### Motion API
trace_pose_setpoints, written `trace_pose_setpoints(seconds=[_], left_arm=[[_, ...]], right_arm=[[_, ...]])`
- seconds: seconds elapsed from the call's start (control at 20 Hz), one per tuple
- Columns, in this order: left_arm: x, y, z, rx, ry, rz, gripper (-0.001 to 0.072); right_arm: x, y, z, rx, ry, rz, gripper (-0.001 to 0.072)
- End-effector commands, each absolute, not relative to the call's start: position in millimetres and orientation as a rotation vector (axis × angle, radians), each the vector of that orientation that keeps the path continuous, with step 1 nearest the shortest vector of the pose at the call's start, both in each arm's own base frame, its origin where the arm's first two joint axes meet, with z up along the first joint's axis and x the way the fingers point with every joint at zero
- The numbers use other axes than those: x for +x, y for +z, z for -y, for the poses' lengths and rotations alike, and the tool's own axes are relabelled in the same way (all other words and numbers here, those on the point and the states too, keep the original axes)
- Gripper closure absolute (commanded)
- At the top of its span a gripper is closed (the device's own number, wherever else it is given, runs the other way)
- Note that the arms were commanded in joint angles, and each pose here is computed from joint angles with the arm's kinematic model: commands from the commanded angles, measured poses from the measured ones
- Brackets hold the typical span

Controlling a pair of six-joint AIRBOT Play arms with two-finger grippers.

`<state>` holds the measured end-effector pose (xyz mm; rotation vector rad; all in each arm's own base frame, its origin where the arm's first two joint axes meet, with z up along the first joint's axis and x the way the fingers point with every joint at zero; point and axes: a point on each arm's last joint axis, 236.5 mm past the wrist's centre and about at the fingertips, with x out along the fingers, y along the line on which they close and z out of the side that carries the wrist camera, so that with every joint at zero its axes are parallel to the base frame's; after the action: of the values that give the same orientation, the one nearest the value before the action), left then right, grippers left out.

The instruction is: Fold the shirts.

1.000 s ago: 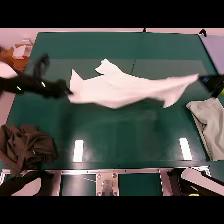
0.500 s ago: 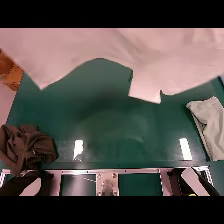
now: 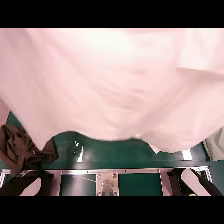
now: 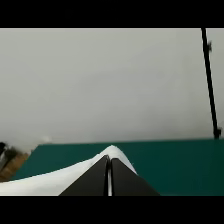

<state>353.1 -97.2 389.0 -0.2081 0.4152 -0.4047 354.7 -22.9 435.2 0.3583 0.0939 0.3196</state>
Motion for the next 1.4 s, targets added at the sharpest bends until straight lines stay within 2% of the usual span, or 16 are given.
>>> trace_pose_setpoints(seconds=[0.0, 0.15, 0.3, 0.4, 0.55, 0.6, 0.65, 0.7, 0.75, 0.9, 0.95, 1.1, 1.3, 1.35], left_arm=[[409.5, 252.0, 109.2, -0.266, -0.446, -0.719, 0.0687], [465.0, 140.3, 124.0, -0.342, -0.501, -0.911, 0.0687], [508.3, 39.1, 128.4, -0.415, -0.495, -1.027, 0.0687], [532.6, 6.0, 129.3, -0.471, -0.473, -1.020, 0.0687], [566.3, 2.4, 122.7, -0.482, -0.437, -0.915, 0.0685], [573.2, 6.7, 119.4, -0.481, -0.421, -0.885, 0.0464], [579.6, 12.4, 115.4, -0.480, -0.407, -0.857, 0.0111], [583.4, 17.5, 109.3, -0.483, -0.398, -0.843, 0.0044], [587.1, 26.9, 98.0, -0.489, -0.392, -0.829, 0.0044], [580.2, 59.8, 49.9, -0.568, -0.381, -0.867, 0.0044], [567.8, 66.3, 26.7, -0.599, -0.368, -0.920, 0.0044], [512.9, 66.2, -14.6, -0.683, -0.398, -1.111, 0.0045], [421.5, 31.0, -8.1, -0.815, -0.490, -1.471, 0.0047], [399.7, 17.0, -3.9, -0.828, -0.477, -1.545, 0.0138]], right_arm=[[424.4, 282.5, 37.4, 0.441, 0.226, -0.392, 0.0693], [486.4, 158.2, 39.3, 0.537, 0.179, -0.581, 0.0693], [527.7, 59.9, 37.7, 0.612, 0.161, -0.741, 0.0694], [547.0, 18.5, 38.3, 0.645, 0.157, -0.804, 0.0693], [571.2, -3.2, 45.1, 0.674, 0.145, -0.819, 0.0690], [575.9, -3.5, 48.7, 0.673, 0.143, -0.813, 0.0633], [578.5, -1.2, 53.7, 0.671, 0.138, -0.804, 0.0539], [579.1, 2.4, 58.0, 0.668, 0.136, -0.797, 0.0478], [577.0, 7.5, 61.5, 0.671, 0.148, -0.802, 0.0444], [547.3, 21.4, 77.3, 0.724, 0.212, -0.887, 0.0452], [530.5, 22.9, 83.0, 0.737, 0.233, -0.929, 0.0489], [482.2, 16.8, 90.5, 0.790, 0.258, -1.037, 0.0502], [415.7, -1.7, 74.0, 0.867, 0.219, -1.098, 0.0518], [400.4, -5.8, 71.7, 0.881, 0.191, -1.094, 0.0518]])
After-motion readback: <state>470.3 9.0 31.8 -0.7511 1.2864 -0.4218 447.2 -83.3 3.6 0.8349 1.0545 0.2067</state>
